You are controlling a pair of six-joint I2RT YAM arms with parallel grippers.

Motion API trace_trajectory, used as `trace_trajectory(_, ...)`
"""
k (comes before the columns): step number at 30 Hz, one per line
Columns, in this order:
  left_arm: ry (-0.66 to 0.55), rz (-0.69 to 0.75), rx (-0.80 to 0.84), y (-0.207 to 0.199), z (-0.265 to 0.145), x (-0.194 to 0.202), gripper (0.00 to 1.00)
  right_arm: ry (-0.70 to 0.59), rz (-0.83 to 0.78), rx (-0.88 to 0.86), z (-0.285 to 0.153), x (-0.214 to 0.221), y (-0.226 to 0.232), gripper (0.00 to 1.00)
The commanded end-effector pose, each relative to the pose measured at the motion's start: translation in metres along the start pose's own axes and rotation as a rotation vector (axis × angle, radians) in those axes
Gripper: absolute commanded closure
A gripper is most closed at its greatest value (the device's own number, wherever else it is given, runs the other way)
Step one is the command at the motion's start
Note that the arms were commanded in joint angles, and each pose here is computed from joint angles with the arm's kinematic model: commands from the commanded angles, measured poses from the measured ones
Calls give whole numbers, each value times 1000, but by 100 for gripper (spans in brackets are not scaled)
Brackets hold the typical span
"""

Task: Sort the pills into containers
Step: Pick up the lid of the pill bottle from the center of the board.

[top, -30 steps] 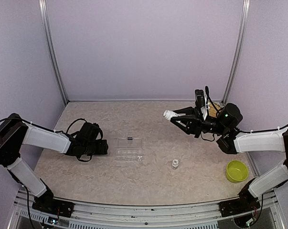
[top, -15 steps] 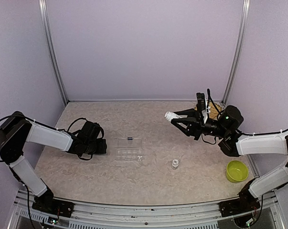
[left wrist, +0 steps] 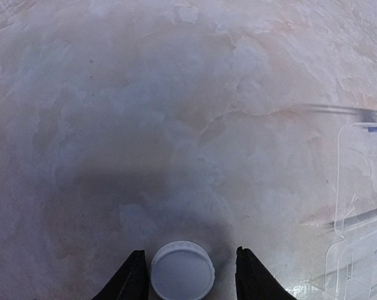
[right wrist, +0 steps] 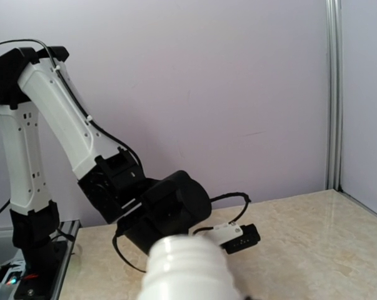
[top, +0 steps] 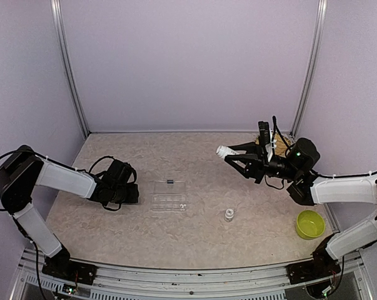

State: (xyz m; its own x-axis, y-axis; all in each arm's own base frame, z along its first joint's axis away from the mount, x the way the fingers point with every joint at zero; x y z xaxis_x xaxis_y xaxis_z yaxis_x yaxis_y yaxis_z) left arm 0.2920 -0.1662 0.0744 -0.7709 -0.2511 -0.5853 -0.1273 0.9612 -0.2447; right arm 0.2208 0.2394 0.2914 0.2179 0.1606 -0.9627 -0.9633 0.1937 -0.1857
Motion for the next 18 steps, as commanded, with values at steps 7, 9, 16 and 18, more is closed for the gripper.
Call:
trace_trajectory(7, 12, -6, -11, 5, -1, 2, 55, -3, 6, -6, 1, 1, 5, 83)
trace_trajectory(9, 15, -5, -13, 5, -1, 4, 55, -2, 6, -7, 1, 1, 5, 83)
trace_trajectory(16, 20, -7, -18, 8, -2, 6, 57, 2, 11, -7, 2, 3, 4, 83)
trace_trajectory(18, 21, -7, -20, 9, -3, 7, 58, 4, 14, -8, 2, 4, 4, 83)
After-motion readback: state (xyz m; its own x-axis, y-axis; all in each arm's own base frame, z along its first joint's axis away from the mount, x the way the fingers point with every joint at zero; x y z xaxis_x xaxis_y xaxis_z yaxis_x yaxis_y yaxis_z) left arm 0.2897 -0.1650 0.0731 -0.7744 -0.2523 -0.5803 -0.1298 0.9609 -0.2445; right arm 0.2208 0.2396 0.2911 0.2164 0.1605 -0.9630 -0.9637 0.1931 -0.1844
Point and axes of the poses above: each gripper's point midway between its finger pads, its own z axis out along the fingers, its own y axis along the line the jaws close on, x = y × z, the point moved 7 cm from there along -z, back along the fingers, and after that the axes turned 13 degrees about -z, right-handed, at the moved point
